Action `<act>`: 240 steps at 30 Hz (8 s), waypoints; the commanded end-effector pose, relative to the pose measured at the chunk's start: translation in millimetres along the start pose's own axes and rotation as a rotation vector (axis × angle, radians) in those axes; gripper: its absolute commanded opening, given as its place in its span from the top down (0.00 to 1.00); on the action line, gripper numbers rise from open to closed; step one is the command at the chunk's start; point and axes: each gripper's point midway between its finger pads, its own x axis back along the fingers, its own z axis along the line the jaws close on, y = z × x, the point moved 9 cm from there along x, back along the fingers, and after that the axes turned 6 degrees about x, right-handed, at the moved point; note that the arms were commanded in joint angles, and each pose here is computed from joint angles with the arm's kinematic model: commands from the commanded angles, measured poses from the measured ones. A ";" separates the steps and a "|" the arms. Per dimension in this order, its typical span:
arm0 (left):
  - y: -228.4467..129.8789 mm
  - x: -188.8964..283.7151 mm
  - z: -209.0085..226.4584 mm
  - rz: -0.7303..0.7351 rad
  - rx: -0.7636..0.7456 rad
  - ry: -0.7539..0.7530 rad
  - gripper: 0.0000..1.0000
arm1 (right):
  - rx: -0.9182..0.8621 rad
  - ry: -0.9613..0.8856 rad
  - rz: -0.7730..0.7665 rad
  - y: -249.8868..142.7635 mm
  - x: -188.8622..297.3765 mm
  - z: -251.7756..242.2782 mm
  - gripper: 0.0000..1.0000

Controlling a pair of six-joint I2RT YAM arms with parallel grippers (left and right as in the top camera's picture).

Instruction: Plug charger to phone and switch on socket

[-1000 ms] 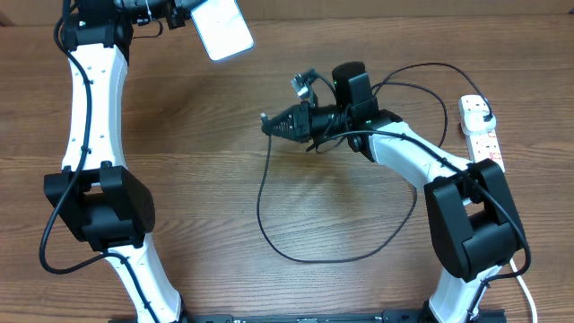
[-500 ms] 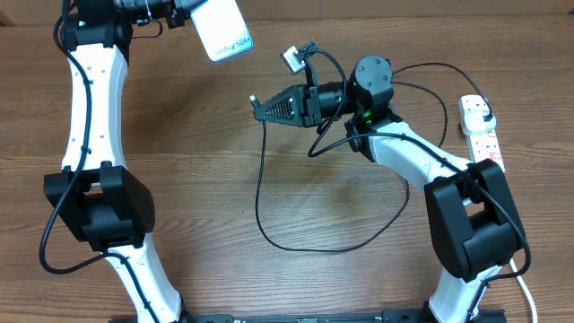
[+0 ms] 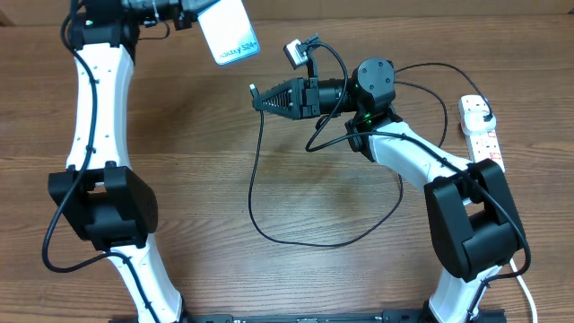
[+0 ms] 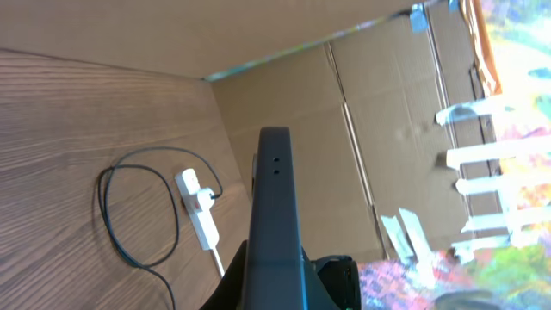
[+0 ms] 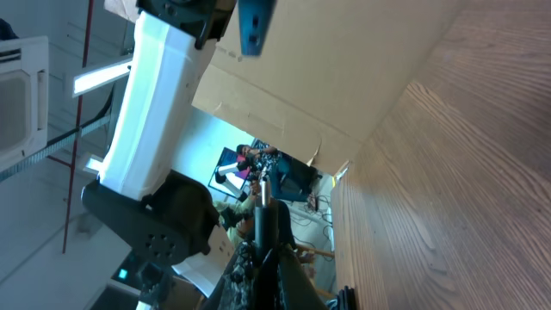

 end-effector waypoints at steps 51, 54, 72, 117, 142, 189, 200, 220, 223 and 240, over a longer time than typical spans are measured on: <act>-23.1 -22.1 2.6 0.098 -0.018 0.001 0.96 | 0.011 -0.020 -0.089 14.6 6.0 7.8 0.96; -23.3 -22.4 2.5 0.098 -0.016 0.001 0.95 | 0.011 -0.021 -0.095 15.2 6.0 7.7 0.96; -27.5 -31.9 0.6 0.119 -0.013 -0.004 0.96 | 0.010 -0.023 -0.098 15.4 6.2 7.6 0.96; -24.9 -20.1 0.4 0.123 -0.109 -0.035 0.96 | -0.011 -0.059 -0.135 27.0 40.1 2.1 0.16; -51.4 -19.1 53.5 0.052 0.045 0.424 0.96 | -0.683 -1.380 -0.167 -82.0 149.4 -65.5 0.23; -150.6 -180.8 261.8 0.359 0.340 0.775 0.96 | -0.519 -1.418 -0.211 -69.1 153.1 0.3 0.12; -155.7 -186.0 260.2 0.375 0.338 0.774 0.55 | -0.526 -1.420 -0.205 -70.4 153.3 0.5 0.11; -155.6 -181.1 263.4 0.365 0.340 0.822 0.51 | -0.536 -1.424 -0.197 -72.3 153.6 0.8 0.11; -155.7 -175.6 266.8 0.356 0.342 0.877 0.43 | -0.537 -1.425 -0.196 -72.5 153.6 0.8 0.11; -139.1 -117.3 283.8 0.296 0.364 1.153 0.13 | -0.533 -1.428 -0.184 -73.5 153.9 1.0 0.12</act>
